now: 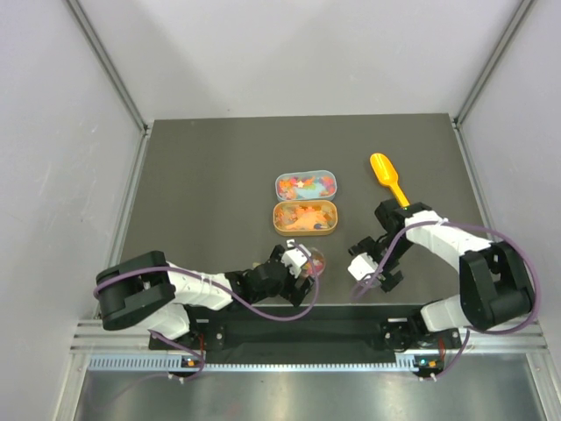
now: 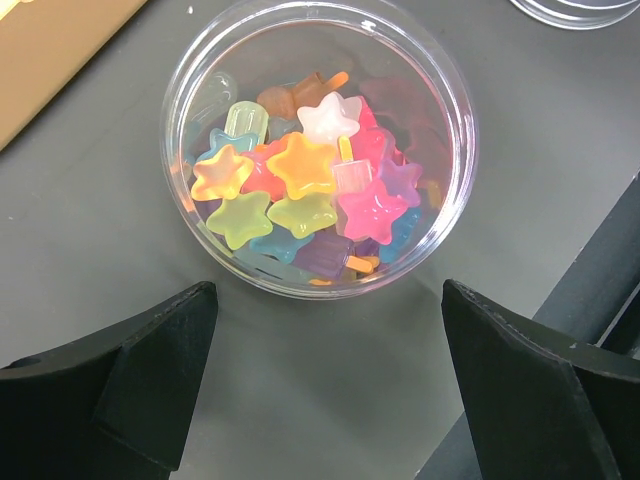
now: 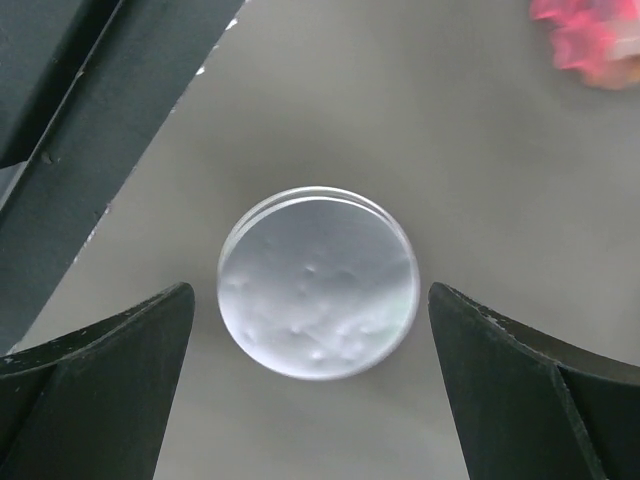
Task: Pack the candies
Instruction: Pick up the bottle lid at the center of the board.
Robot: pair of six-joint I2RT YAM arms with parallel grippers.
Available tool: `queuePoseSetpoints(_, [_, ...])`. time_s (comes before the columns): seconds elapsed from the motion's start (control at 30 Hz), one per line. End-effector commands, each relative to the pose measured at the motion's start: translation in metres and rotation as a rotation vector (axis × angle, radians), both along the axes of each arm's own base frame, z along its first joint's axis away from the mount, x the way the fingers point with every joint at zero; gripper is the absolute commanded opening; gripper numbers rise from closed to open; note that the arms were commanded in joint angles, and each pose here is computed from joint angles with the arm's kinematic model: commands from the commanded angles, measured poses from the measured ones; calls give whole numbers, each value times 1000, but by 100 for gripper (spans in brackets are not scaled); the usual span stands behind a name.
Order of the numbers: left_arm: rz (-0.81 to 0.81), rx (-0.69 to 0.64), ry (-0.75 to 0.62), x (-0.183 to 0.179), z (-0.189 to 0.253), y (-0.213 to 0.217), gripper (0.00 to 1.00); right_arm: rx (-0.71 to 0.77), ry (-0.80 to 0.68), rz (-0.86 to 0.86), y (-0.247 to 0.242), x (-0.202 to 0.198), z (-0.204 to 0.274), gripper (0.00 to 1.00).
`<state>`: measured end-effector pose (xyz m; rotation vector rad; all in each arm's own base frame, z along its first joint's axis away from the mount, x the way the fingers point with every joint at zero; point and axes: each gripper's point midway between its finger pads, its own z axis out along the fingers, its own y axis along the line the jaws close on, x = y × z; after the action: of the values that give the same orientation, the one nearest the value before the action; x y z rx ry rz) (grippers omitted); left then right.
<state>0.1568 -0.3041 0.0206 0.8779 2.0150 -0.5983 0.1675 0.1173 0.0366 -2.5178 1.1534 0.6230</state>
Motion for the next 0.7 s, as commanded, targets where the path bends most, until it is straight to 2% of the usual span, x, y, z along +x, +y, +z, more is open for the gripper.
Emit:
queuePoseSetpoints(0.0, [-5,167,77,-14,-37,34,98,26,-52,105,3,0,-11,100])
queuePoseSetpoints(0.5, [-28,175,101,-19,-42,33,97,-10,-40,7,0,20,-21,99])
queuePoseSetpoints(0.6, [-29,171,100,-19,-41,31,97,-29,-34,-7,-3,21,-22,94])
queuePoseSetpoints(0.63, [-31,171,102,-20,-41,32,97,-31,-36,-15,-4,23,-21,90])
queuePoseSetpoints(0.67, [-32,171,100,-20,-41,31,97,-35,-38,-36,-4,26,-19,81])
